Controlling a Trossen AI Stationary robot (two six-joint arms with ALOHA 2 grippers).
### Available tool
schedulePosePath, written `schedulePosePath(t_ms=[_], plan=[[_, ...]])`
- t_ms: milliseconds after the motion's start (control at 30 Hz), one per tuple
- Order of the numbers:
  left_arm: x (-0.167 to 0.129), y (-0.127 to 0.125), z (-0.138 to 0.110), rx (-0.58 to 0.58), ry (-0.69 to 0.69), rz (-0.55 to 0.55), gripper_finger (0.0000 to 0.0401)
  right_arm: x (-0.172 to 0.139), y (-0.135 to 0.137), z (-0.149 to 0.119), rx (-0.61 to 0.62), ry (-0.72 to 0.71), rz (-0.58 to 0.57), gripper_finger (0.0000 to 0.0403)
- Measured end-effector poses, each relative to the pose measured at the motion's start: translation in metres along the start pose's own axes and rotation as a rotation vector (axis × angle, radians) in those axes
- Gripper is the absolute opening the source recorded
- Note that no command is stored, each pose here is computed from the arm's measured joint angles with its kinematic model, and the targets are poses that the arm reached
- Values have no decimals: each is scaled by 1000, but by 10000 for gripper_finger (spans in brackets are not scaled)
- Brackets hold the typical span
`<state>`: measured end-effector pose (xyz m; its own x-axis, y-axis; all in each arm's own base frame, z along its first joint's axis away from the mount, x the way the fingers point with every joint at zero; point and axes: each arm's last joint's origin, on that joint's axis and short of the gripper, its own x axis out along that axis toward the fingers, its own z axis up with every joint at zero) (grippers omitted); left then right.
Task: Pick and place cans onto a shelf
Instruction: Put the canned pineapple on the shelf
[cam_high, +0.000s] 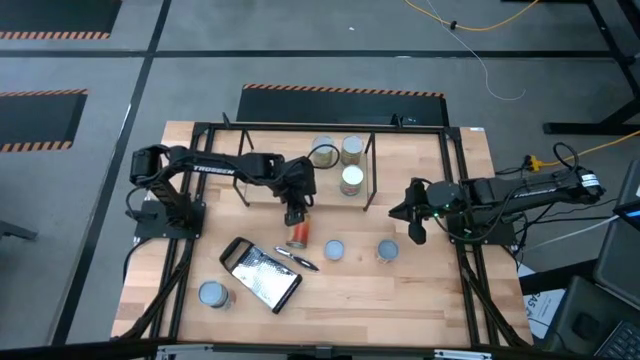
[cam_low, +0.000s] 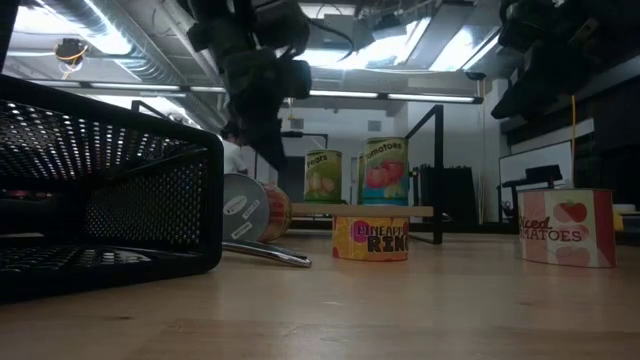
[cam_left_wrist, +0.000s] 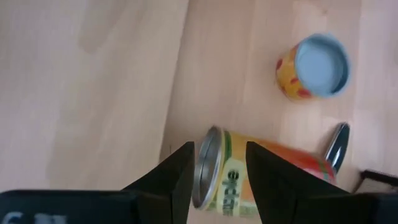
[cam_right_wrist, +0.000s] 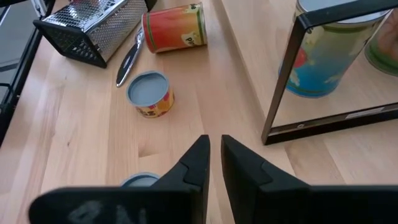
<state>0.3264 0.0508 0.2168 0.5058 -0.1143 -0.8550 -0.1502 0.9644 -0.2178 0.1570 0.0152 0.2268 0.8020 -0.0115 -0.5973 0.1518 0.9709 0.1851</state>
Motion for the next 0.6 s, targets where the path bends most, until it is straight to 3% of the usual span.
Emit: schedulePosePath(t_ms=[600], plan=[[16,3,-8,-43,39,-2,137,0,0,0,-1,0,0,45]])
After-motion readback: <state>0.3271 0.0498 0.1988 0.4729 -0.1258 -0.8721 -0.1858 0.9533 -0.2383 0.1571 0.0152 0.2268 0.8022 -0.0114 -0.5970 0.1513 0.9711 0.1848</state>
